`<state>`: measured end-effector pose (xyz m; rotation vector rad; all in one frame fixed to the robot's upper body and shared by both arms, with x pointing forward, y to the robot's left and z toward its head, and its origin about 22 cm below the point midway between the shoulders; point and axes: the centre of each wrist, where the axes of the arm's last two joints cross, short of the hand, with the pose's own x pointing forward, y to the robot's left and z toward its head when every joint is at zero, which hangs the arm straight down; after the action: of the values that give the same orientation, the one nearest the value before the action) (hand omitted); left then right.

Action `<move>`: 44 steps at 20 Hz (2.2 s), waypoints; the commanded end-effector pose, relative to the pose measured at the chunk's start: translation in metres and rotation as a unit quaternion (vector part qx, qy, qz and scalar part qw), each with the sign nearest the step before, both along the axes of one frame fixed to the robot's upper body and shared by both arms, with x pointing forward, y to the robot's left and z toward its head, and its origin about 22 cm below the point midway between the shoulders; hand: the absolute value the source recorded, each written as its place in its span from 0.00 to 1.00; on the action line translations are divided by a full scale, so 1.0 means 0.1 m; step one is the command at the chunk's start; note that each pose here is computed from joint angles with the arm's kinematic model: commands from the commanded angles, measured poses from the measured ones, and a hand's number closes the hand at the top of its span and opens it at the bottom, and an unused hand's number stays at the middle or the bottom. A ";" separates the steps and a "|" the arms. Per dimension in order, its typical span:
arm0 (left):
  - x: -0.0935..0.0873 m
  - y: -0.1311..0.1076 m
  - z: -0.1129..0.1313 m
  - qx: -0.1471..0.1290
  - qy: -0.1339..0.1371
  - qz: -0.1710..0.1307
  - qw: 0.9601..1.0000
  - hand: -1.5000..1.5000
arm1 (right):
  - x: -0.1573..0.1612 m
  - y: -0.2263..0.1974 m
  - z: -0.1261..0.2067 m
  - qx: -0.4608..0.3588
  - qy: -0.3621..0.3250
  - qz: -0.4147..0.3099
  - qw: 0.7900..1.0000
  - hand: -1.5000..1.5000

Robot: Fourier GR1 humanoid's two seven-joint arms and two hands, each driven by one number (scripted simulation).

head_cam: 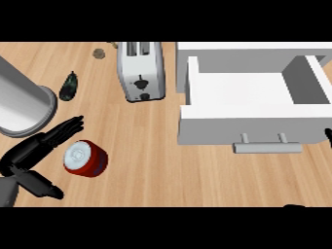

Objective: Pick up the can, place it into the drawer and close the drawer

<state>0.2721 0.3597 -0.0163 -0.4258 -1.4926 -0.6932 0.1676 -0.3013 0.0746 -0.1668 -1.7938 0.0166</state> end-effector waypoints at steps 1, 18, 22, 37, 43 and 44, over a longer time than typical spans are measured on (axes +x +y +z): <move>0.14 -0.03 -0.09 -0.041 -0.003 -0.053 0.998 0.00 | 0.07 0.02 0.01 0.001 0.003 -0.004 1.000 0.00; 0.14 0.18 -0.50 -0.019 0.020 -0.030 0.999 0.00 | 0.04 0.04 0.07 -0.004 -0.011 -0.005 1.000 0.00; 0.07 0.10 -0.64 -0.027 0.018 -0.030 0.999 0.00 | -0.03 0.07 0.12 0.004 0.000 -0.005 1.000 0.00; 0.25 -0.17 -0.76 -0.037 0.023 -0.031 0.999 0.00 | -0.16 0.13 0.11 -0.004 -0.007 -0.007 1.000 0.00; 0.26 -0.41 -0.79 -0.034 0.018 -0.058 0.998 0.00 | -0.08 -0.02 0.18 0.000 0.001 -0.005 1.000 0.00; 0.27 -0.38 -0.81 -0.034 0.020 -0.051 0.998 0.00 | -0.23 0.11 0.09 0.011 -0.004 0.007 1.000 0.00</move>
<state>0.3017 0.3228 -0.0937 -0.4028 -1.4369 -0.7377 0.1574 -0.2938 0.0878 -0.1631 -1.8027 0.0080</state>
